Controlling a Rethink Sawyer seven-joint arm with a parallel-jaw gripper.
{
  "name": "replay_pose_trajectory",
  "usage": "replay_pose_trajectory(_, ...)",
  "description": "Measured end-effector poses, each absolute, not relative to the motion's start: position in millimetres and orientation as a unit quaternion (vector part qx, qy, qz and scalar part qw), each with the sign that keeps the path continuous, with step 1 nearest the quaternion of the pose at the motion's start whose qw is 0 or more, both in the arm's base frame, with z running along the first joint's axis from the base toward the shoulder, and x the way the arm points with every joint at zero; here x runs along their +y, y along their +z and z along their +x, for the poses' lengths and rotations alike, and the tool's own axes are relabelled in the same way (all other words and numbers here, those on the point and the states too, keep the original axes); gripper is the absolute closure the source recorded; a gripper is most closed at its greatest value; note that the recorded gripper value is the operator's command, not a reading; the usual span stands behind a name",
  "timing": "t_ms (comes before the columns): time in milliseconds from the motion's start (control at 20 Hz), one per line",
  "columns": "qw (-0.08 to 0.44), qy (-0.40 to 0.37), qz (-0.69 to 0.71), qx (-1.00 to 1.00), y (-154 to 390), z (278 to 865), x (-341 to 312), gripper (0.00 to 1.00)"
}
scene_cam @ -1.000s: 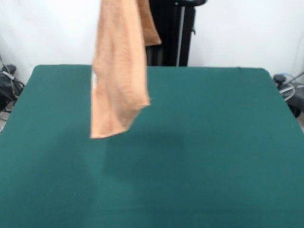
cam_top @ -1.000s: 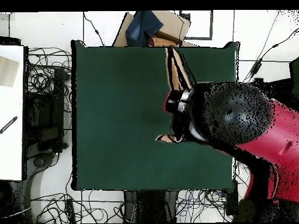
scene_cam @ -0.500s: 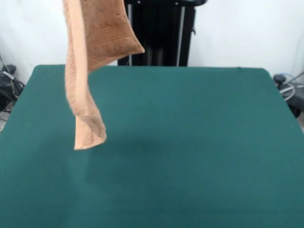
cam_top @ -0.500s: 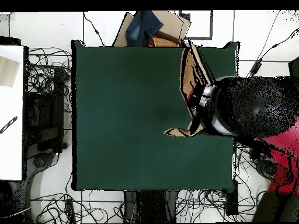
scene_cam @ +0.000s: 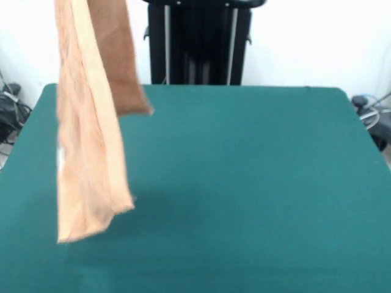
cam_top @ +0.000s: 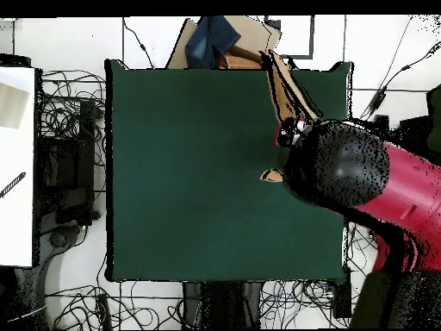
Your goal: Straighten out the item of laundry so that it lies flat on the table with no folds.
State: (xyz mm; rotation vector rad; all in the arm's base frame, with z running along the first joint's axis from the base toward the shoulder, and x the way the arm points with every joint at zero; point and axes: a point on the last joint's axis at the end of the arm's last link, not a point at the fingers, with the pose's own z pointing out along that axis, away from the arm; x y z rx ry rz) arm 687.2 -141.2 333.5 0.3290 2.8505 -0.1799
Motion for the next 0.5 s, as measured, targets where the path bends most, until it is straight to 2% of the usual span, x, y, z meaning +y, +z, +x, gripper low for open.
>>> replay_pose_trajectory(50, 0.167, -0.071, 0.103, 0.978, 315.2, 691.8, -142.2, 1.00)
replay_pose_trajectory(200, 0.199, -0.080, 0.089, 0.973, 292.2, 695.5, -141.3, 1.00)
replay_pose_trajectory(500, 0.240, -0.099, 0.035, 0.965, 233.6, 695.9, -114.8, 1.00)
